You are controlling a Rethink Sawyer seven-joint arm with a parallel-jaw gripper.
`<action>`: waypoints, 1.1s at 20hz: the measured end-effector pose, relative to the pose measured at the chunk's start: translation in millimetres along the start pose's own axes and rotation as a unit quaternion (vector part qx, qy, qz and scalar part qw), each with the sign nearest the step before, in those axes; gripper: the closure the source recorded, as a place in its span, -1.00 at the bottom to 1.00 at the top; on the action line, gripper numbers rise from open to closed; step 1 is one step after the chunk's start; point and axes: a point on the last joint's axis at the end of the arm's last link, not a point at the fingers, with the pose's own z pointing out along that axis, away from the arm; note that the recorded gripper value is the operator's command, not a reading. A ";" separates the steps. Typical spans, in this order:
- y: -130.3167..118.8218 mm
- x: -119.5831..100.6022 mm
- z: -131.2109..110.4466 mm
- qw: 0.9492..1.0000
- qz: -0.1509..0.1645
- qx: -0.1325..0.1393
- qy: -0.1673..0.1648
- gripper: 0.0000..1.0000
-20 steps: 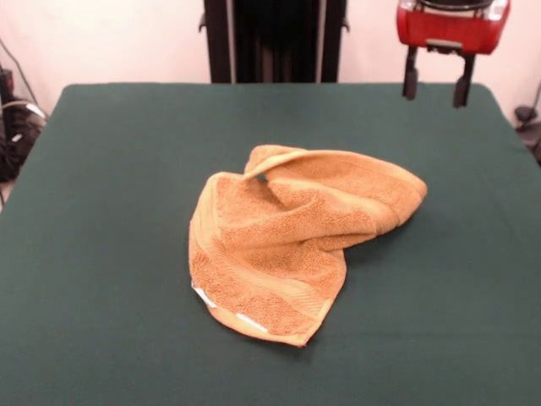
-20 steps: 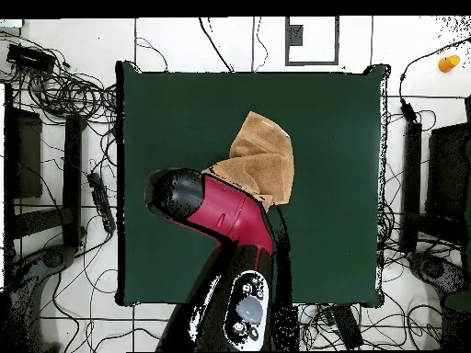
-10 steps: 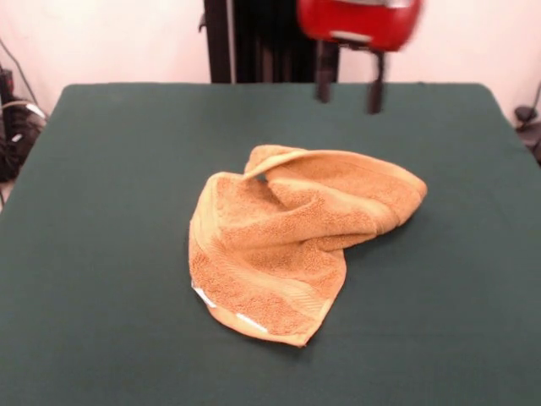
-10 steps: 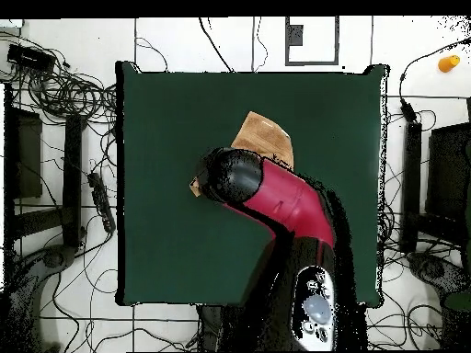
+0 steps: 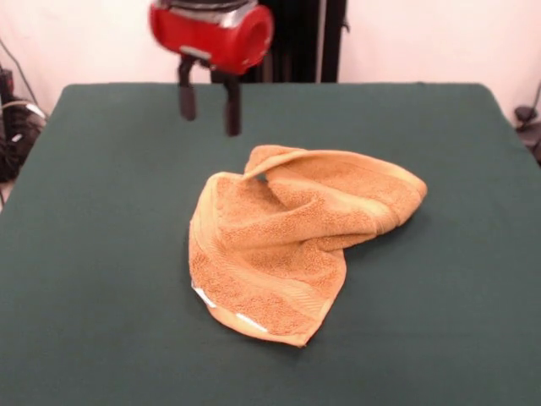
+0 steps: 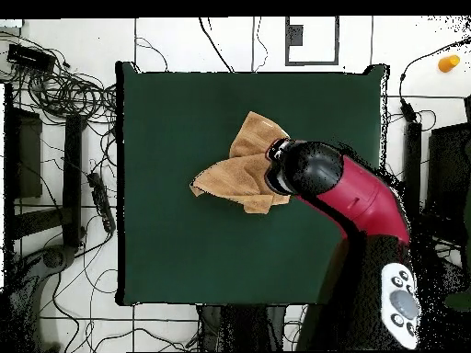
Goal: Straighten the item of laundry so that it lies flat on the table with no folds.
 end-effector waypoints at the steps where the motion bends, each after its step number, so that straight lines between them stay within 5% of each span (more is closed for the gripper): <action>1: -4.0 -1.8 3.9 1.000 0.000 0.002 -0.002 -1.00; 10: -5.3 7.2 52.4 0.999 -0.028 0.014 -0.018 -1.00; 22: 25.0 41.3 70.6 0.998 -0.055 0.008 -0.002 -1.00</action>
